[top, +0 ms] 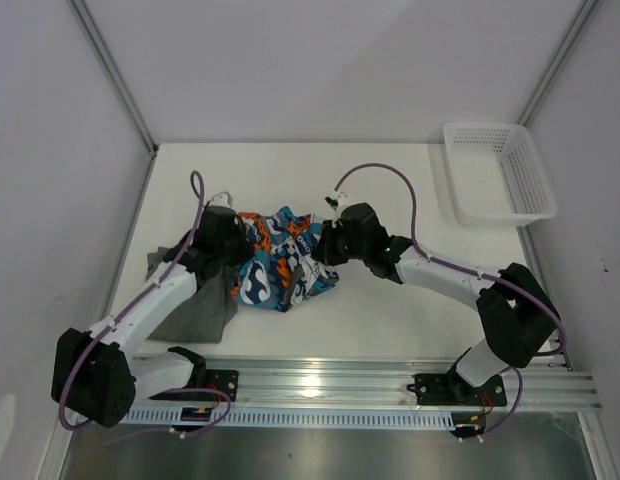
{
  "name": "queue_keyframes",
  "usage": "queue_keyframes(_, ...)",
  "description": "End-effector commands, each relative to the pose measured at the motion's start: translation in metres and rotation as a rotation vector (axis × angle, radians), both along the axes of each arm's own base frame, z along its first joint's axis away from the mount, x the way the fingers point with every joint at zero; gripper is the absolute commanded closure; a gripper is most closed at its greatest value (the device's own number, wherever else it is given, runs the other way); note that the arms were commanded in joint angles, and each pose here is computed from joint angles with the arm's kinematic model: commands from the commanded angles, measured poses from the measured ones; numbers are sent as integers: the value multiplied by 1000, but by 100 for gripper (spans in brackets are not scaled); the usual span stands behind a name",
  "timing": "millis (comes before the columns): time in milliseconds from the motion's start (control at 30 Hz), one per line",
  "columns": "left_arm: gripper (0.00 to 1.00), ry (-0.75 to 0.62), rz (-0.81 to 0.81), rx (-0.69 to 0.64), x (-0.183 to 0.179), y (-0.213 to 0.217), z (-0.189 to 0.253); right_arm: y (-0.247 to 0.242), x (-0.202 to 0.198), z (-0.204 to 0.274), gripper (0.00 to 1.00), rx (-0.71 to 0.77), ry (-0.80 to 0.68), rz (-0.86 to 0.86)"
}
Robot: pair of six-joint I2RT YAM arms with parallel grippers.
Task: Fold and stack the shorts
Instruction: Neatly place the folded shorts to the corner
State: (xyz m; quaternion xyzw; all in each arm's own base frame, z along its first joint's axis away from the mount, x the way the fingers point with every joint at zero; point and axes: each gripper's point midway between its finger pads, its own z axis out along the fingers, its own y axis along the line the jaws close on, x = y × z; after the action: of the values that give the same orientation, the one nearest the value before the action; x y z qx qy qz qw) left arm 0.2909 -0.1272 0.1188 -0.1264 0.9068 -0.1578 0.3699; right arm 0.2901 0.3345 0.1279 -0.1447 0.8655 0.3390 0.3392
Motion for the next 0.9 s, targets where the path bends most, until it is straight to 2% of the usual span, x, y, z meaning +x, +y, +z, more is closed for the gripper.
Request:
queue_keyframes(0, 100, -14, 54, 134, 20, 33, 40, 29, 11, 50, 100, 67, -92, -57)
queue_keyframes(67, 100, 23, 116, 171, 21, 58, 42, 46, 10, 50, 100, 63, -83, -33)
queue_keyframes(100, 100, 1, 127, 167, 29, 63, 58, 57, 11, 63, 100, 79, -92, -21)
queue_keyframes(200, 100, 26, 181, 178, 33, 92, 77, 87, 5, 64, 100, 88, -78, 23)
queue_keyframes(300, 100, 112, 264, 238, 23, 133, 84, 119, -6, 80, 100, 133, -98, 68)
queue_keyframes(367, 100, 124, 337, 195, 18, 162, 89, 143, -18, 95, 100, 174, -110, 107)
queue_keyframes(400, 100, 111, 351, 171, 17, 170, 91, 153, -21, 87, 100, 170, -98, 121)
queue_keyframes(467, 100, 89, 383, 94, 11, 187, 89, 175, -38, 95, 100, 197, -97, 164)
queue_keyframes(600, 100, 132, 432, 117, -4, 214, 82, 209, -67, 93, 100, 226, -107, 219)
queue_keyframes(733, 100, 200, 456, 144, -13, 231, 64, 233, -93, 73, 100, 196, -100, 270)
queue_keyframes(867, 100, 274, 467, 154, -17, 238, 37, 238, -97, 36, 100, 169, -66, 268)
